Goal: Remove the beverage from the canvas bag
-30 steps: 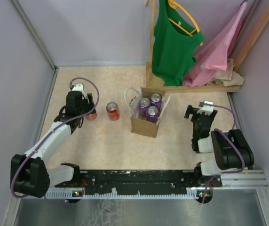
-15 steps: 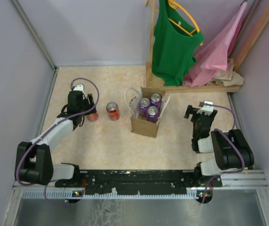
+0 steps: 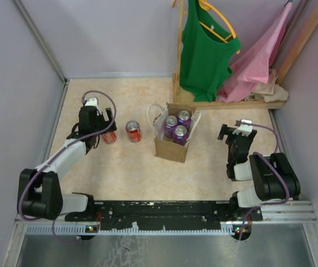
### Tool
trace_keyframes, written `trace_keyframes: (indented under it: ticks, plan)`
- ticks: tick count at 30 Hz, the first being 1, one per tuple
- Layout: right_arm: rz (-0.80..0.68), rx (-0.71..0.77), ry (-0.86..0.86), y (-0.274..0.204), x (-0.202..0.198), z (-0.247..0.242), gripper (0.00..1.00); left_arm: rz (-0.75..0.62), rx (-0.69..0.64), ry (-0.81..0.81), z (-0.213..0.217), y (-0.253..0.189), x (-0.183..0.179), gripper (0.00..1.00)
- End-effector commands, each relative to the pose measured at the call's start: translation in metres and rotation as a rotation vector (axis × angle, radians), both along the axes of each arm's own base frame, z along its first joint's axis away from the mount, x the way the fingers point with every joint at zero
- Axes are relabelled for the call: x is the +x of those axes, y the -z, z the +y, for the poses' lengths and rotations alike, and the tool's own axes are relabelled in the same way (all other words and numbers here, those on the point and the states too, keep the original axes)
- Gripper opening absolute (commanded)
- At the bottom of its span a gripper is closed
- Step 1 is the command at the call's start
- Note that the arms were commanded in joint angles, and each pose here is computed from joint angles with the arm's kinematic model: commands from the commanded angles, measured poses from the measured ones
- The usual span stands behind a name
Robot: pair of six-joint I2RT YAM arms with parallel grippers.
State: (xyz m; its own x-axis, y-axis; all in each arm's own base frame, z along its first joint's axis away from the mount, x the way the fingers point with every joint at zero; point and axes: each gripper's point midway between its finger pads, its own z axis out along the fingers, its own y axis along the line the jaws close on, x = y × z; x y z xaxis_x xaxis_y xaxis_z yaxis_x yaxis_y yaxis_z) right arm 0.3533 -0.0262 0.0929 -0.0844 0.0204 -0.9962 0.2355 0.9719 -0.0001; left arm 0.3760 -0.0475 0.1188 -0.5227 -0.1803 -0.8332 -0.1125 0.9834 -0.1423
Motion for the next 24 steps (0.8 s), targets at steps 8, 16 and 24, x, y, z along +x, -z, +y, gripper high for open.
trace_keyframes:
  ticks: [8, 16, 24]
  plan:
    - [-0.055, 0.008, 0.003, -0.016, 0.007, 0.0, 0.99, -0.254, -0.014, 0.154, -0.022, -0.126, -0.001, 0.99]
    - [-0.055, 0.007, 0.003, -0.016, 0.007, 0.0, 0.99, -0.338, 0.068, 0.431, -0.117, -0.203, -0.027, 0.94]
    - [-0.055, 0.008, 0.002, -0.016, 0.007, 0.0, 0.99, -0.266, 0.015, 0.799, -0.234, -0.205, -0.057, 0.92]
